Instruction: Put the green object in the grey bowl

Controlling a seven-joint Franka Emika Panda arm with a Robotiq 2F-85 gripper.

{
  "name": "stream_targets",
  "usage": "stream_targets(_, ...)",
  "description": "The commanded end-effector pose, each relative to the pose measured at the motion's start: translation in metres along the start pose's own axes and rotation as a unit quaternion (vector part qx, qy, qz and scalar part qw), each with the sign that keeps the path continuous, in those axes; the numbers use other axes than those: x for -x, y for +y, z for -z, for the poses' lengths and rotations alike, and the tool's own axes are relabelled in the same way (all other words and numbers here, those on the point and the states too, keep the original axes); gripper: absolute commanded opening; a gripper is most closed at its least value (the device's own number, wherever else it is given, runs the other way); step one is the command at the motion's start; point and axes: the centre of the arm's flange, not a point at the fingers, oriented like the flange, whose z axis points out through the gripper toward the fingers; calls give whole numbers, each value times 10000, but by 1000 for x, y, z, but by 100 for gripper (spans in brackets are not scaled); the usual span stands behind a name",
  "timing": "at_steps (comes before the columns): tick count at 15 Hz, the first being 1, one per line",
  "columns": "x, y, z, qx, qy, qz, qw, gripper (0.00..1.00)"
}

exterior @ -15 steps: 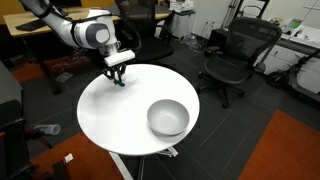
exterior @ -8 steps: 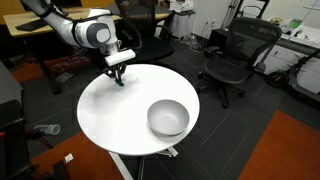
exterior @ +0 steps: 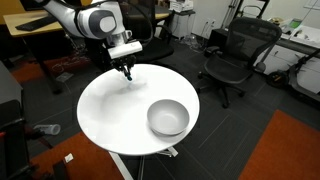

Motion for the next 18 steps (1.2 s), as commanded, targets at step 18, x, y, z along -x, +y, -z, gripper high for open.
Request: stream_targets(18,208,38,121,1040,-137,-4504,8866,5)
